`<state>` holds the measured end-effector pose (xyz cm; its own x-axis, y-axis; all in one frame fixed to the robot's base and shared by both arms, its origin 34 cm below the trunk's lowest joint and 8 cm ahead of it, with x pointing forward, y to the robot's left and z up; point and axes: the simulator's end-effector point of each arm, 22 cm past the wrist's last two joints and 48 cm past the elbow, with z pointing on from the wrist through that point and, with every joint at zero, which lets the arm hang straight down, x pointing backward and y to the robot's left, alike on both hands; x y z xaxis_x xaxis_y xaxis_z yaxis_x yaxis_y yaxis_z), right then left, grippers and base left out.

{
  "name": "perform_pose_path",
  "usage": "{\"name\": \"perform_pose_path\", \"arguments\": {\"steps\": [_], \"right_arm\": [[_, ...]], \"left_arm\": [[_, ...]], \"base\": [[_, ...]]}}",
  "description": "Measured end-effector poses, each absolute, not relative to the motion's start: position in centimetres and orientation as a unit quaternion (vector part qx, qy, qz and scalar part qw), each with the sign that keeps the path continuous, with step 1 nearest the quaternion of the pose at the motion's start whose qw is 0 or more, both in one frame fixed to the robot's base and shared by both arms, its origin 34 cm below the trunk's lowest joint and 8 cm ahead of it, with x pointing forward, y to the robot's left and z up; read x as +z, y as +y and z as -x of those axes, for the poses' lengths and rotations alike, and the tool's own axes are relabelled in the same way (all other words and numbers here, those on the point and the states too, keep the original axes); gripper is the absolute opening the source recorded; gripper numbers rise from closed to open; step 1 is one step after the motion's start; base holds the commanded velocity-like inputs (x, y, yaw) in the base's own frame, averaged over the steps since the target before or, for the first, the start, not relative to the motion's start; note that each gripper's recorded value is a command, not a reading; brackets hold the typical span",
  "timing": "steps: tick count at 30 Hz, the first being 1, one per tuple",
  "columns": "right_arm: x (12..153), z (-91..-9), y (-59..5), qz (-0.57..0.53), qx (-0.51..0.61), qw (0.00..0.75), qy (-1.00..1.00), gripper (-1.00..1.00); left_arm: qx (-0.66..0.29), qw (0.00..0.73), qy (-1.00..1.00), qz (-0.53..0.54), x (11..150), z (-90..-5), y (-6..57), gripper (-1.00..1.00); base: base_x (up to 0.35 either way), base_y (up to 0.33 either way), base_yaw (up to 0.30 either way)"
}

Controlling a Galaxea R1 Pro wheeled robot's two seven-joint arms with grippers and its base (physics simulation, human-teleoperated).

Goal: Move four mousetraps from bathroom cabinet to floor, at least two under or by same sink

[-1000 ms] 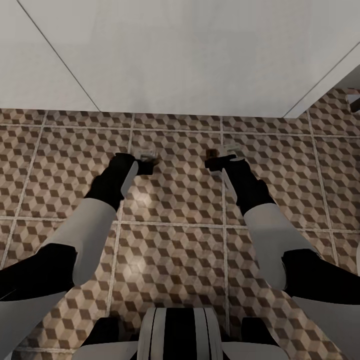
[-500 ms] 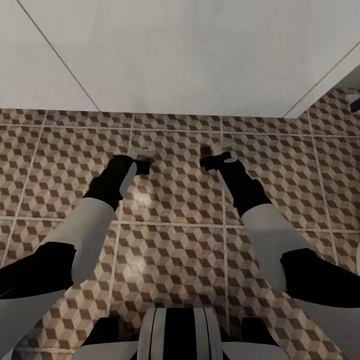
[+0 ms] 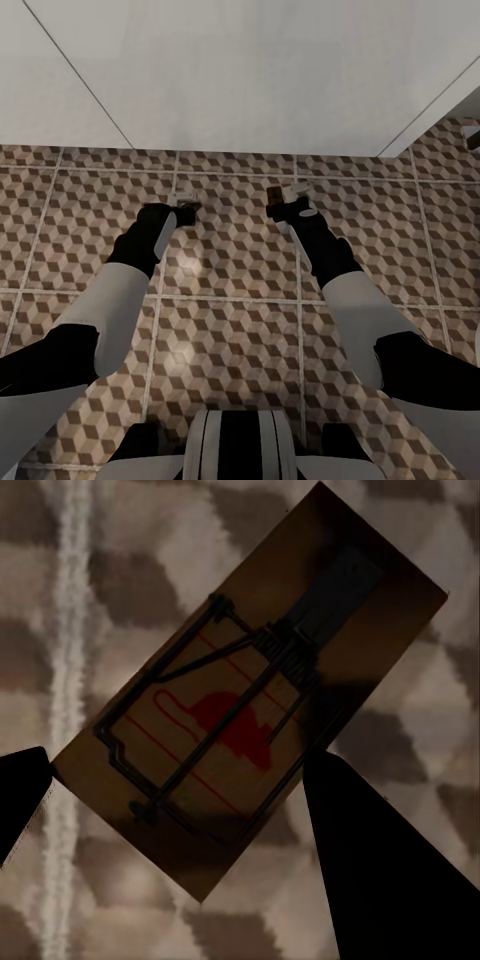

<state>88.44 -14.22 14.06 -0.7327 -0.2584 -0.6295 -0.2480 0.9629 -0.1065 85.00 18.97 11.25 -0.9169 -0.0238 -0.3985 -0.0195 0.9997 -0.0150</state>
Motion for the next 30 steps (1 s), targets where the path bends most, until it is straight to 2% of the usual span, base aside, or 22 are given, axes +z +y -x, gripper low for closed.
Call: {"name": "perform_pose_path", "arguments": {"steps": [9, 16, 30], "right_arm": [[14.1, -88.5, -14.3, 0.135, -0.008, 0.34, 0.931, -1.0], [14.1, -88.5, -14.5, 0.135, -0.01, 0.339, 0.931, -1.0], [14.1, -88.5, -14.6, 0.136, -0.011, 0.34, 0.931, -1.0]], "left_arm": [[-0.017, 0.235, 0.972, 0.012, 13.4, -87.0, 18.7, -1.0], [-0.062, 0.291, 0.955, 0.0, 17.6, -90.3, 17.0, -1.0], [-0.067, 0.304, 0.95, -0.002, 18.6, -90.9, 16.8, -1.0]], "base": [[0.0, 0.0, 0.0], [0.0, 0.0, 0.0], [0.0, 0.0, 0.0]]}}
